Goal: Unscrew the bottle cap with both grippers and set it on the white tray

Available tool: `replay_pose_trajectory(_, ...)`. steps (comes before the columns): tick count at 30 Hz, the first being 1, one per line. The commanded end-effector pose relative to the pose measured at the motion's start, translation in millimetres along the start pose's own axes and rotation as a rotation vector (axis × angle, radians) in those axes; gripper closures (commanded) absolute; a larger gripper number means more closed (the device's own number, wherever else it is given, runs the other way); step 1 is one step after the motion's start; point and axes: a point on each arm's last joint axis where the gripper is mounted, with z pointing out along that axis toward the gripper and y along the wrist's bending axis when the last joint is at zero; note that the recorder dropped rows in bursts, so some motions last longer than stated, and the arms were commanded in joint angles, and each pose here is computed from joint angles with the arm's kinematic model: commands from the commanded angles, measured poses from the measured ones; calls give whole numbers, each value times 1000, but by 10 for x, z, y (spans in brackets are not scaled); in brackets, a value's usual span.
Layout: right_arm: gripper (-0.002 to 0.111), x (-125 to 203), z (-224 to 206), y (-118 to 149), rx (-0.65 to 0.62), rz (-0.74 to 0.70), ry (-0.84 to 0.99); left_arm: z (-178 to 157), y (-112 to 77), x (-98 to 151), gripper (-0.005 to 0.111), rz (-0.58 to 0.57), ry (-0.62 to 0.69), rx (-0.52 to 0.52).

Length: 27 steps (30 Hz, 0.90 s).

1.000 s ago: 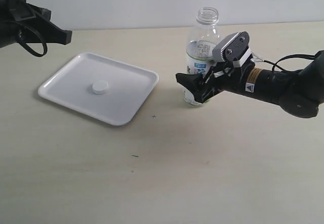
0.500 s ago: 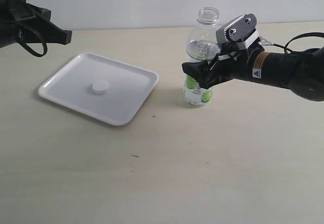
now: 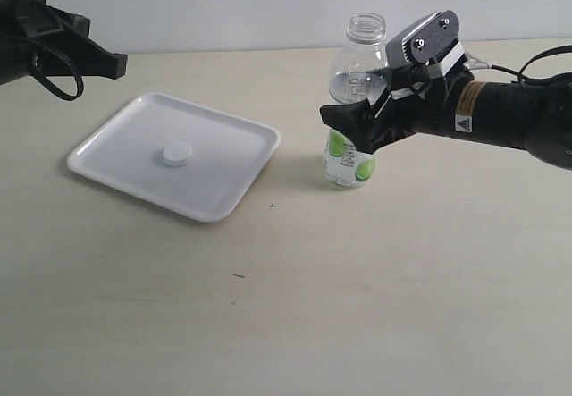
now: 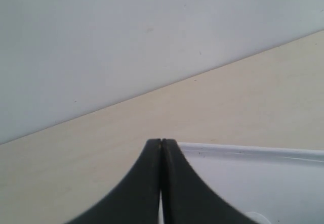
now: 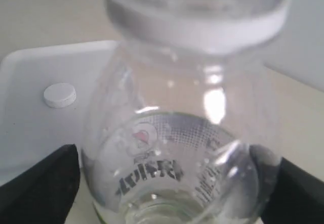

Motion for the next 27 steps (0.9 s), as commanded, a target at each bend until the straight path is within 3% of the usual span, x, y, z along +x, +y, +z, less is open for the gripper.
replay_pose_trajectory(1, 24, -108, -140, 62, 5, -13, -30, -20, 12, -21, 107, -2, -16, -7)
replay_pose_trajectory(9, 24, -213, -340, 172, 11, -28, -63, -20, 12, -21, 107, -4, -16, -7)
replay_pose_trajectory(18, 24, -583, -737, 267, 107, -103, -134, -30, 17, 44, 107, -9, -6, -18)
replay_pose_trajectory(23, 24, -927, -1066, 320, 205, -98, -226, -52, 27, 65, 107, -99, -14, -30)
replay_pose_trajectory(27, 24, -1116, -1483, 525, 250, -105, -351, -397, 111, 130, 107, -200, -102, -87)
